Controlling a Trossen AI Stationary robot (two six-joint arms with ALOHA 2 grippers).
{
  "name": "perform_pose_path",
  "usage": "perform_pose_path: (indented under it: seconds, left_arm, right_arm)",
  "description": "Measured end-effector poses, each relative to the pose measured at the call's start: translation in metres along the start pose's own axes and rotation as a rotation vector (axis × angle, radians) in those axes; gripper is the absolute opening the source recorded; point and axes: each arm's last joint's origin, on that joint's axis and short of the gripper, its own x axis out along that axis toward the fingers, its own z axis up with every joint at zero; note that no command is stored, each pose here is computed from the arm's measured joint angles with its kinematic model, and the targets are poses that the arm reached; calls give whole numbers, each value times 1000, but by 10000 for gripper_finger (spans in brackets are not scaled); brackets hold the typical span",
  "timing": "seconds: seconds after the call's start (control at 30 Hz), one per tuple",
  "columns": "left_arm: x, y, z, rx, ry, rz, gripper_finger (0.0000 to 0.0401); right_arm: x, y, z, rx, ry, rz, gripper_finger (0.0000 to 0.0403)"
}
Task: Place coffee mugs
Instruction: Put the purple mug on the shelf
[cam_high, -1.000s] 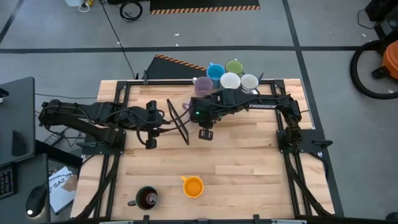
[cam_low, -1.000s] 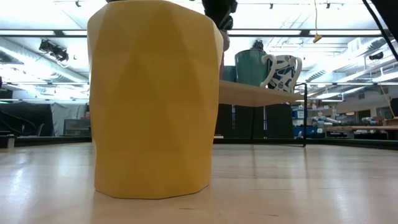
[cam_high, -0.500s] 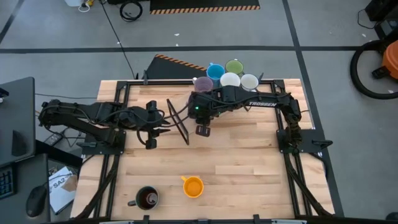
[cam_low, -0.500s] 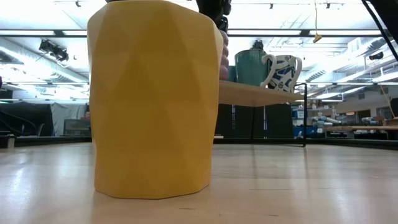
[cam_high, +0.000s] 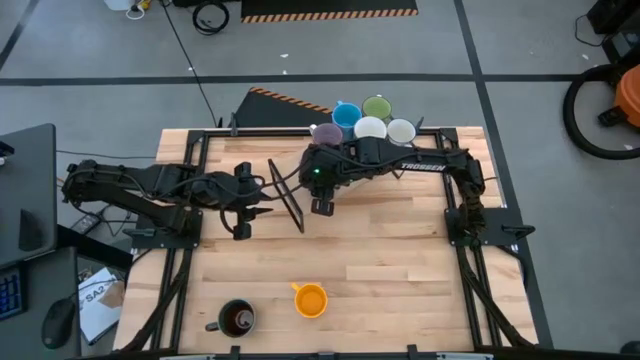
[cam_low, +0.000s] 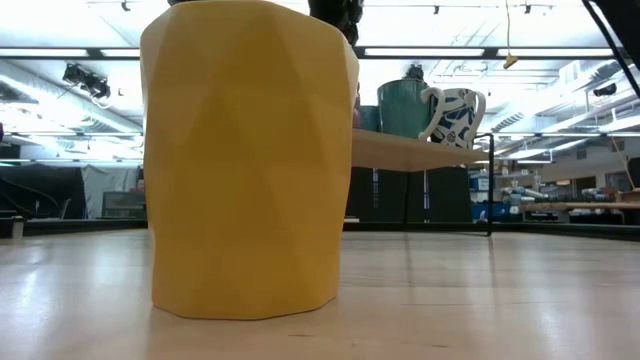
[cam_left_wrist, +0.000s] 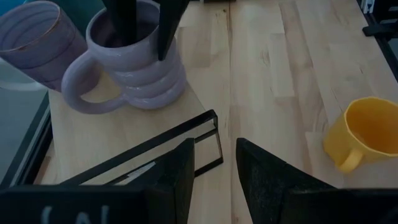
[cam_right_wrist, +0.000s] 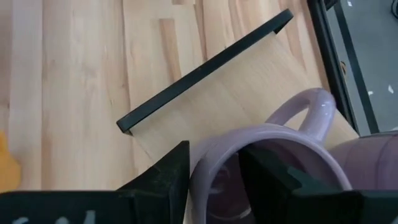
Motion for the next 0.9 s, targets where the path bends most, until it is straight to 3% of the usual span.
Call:
perform_pose_path:
  seconds: [0.33, 0.5, 0.9]
  left_arm:
    - [0, 0, 0, 23, -4, 0, 126]
    - [0, 0, 3, 26, -33, 0, 126]
    - [0, 0, 2, 29, -17, 11, 126]
  right_arm:
    - [-40, 10, -2, -28, -83, -96, 144]
    - [-61, 25, -14, -37, -40, -187, 143]
    - [-45, 80, -47, -24, 62, -294, 143]
